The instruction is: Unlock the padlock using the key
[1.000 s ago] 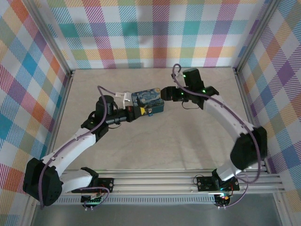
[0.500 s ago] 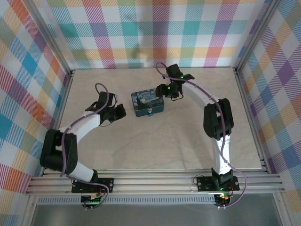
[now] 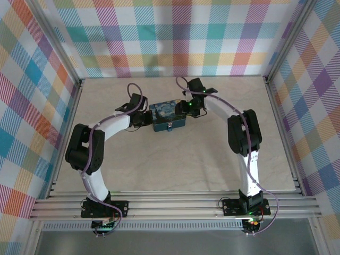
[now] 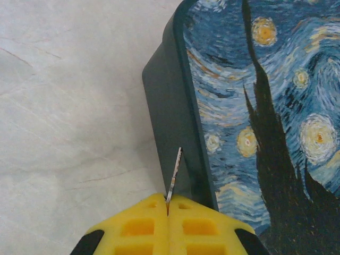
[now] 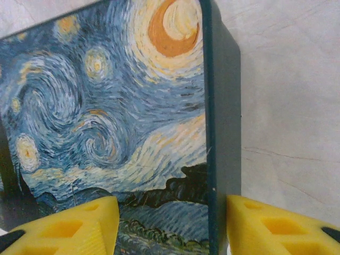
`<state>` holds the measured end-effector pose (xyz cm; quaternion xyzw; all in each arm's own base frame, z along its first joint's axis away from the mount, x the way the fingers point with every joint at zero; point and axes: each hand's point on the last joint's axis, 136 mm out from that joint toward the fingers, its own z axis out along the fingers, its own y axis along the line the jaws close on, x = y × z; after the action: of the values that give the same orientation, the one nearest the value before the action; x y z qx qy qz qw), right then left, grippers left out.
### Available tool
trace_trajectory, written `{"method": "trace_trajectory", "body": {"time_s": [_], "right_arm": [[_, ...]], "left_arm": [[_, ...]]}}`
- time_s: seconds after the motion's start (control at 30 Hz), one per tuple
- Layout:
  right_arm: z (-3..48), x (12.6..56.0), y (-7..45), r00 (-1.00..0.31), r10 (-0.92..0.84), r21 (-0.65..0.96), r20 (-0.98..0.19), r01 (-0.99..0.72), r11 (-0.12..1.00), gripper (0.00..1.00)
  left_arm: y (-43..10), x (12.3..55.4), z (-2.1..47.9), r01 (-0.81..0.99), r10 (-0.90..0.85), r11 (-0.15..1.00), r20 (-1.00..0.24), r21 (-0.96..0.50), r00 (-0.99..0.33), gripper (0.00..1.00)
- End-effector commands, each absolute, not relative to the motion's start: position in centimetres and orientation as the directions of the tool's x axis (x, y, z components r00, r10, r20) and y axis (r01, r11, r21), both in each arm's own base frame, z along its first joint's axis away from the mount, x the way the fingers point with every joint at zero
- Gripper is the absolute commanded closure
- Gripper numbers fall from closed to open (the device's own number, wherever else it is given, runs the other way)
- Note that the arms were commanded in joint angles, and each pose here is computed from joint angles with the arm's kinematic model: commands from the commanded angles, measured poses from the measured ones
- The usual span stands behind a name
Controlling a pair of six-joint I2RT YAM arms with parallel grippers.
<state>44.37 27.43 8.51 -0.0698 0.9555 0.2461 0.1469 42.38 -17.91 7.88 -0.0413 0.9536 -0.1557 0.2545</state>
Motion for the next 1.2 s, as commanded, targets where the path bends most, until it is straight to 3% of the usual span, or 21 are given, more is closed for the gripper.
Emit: {"method": "trace_trajectory", "body": {"time_s": [0.0, 0.2, 0.33, 0.57, 0.83, 1.0, 1.17], "right_arm": [[8.4, 41.6, 26.8, -0.959, -0.067, 0.448, -0.274, -0.189, 0.874, 0.46], [8.9, 39.4, 24.8, -0.958, -0.064, 0.409, -0.279, -0.179, 0.895, 0.45], [9.7, 39.0, 23.0, -0.953, -0.042, 0.360, -0.299, -0.153, 0.920, 0.39], [13.4, 38.1, 20.9, -0.932, -0.002, 0.348, -0.362, -0.137, 0.927, 0.36], [13.4, 33.3, 18.5, -0.909, 0.067, 0.285, -0.411, -0.058, 0.957, 0.38], [12.3, 30.7, 21.3, -0.901, 0.041, 0.248, -0.433, -0.075, 0.966, 0.43], [10.4, 30.9, 25.3, -0.896, 0.077, 0.291, -0.438, -0.060, 0.955, 0.47]], "left_arm": [[-21.0, 41.5, 8.3, 0.067, -0.106, 0.939, -0.469, -0.337, -0.877, 1.00], [-23.8, 40.0, 8.0, 0.107, -0.067, 0.935, -0.465, -0.338, -0.883, 1.00], [-24.6, 40.1, 8.6, 0.116, -0.078, 0.927, -0.488, -0.355, -0.870, 1.00], [-22.6, 39.2, 10.3, 0.105, -0.088, 0.938, -0.520, -0.329, -0.850, 1.00], [-19.7, 37.4, 10.6, 0.090, -0.133, 0.919, -0.517, -0.383, -0.846, 1.00], [-18.6, 35.6, 10.1, 0.088, -0.136, 0.914, -0.504, -0.396, -0.853, 1.00], [-18.4, 33.9, 9.5, 0.097, -0.142, 0.897, -0.490, -0.431, -0.860, 1.00]]}}
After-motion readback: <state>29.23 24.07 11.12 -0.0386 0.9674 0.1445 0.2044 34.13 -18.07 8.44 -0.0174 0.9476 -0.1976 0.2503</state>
